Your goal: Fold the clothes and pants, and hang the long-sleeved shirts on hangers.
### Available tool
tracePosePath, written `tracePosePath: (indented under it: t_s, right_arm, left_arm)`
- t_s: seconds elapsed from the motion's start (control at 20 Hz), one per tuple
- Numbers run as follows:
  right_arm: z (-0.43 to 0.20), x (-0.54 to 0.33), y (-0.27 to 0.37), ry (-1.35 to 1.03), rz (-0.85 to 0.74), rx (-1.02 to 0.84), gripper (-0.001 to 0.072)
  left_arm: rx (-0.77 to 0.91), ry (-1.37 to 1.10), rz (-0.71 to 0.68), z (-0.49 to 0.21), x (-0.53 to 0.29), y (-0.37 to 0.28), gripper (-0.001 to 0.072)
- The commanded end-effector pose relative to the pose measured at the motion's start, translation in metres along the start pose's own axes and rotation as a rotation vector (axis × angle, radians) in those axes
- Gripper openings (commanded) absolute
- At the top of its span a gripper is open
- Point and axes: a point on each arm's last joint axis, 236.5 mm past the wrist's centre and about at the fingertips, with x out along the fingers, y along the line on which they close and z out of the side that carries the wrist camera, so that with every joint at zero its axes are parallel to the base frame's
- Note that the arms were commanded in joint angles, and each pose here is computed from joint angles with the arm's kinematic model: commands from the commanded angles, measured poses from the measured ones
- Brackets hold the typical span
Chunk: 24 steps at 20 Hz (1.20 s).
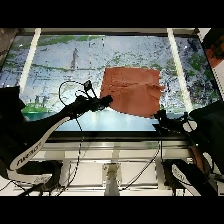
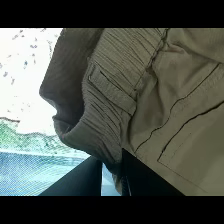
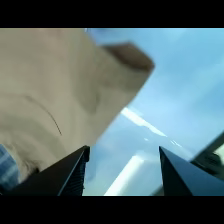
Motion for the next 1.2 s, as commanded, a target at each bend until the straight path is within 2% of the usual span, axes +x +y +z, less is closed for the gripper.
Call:
tracePosePath:
  t_s: [0.0, 0.35, 0.7, 0.8, 0.85, 0.9, 0.95, 1.0, 1.15]
  right_arm:
    - [0.017, 0.008, 0.005, -0.057, 0.028, 0.021, 0.0477]
    - [0.024, 0.019, 0.0, -0.064, -0.003, -0.076, 0.0476]
    - [0.038, 0.032, 0.027, -0.06, -0.014, -0.157, 0.0466]
    - [0.035, 0.037, 0.02, -0.038, -0.041, -0.151, 0.0336]
    - [0.033, 0.037, 0.018, -0.026, -0.05, -0.15, 0.0212]
    - [0.03, 0.038, 0.017, -0.019, -0.056, -0.158, 0.0019]
    - [0.029, 0.039, 0.018, -0.022, -0.053, -0.192, 0.0009]
    - [0.029, 0.039, 0.021, -0.027, -0.046, -0.243, 0.0008]
    - [0.028, 0.028, 0.048, -0.036, 0.012, -0.325, 0.0006]
  left_arm:
    - [0.003, 0.0, 0.001, 0.0, 0.0, 0.0, 0.0129]
    - [0.027, -0.003, 0.004, 0.001, 0.0, 0.001, 0.0125]
    - [0.036, -0.003, 0.004, 0.001, 0.0, 0.001, 0.0125]
    - [0.036, -0.003, 0.004, 0.001, 0.0, 0.001, 0.0125]
    - [0.036, -0.004, 0.004, 0.001, 0.0, 0.001, 0.0125]
    - [0.036, -0.004, 0.004, 0.001, 0.0, 0.001, 0.0125]
    - [0.036, -0.005, 0.002, 0.001, 0.0, 0.001, 0.011]
    - [0.035, -0.006, 0.001, 0.002, 0.0, 0.0, 0.0017]
    - [0.022, -0.095, -0.098, 0.025, -0.007, -0.023, 0.0014]
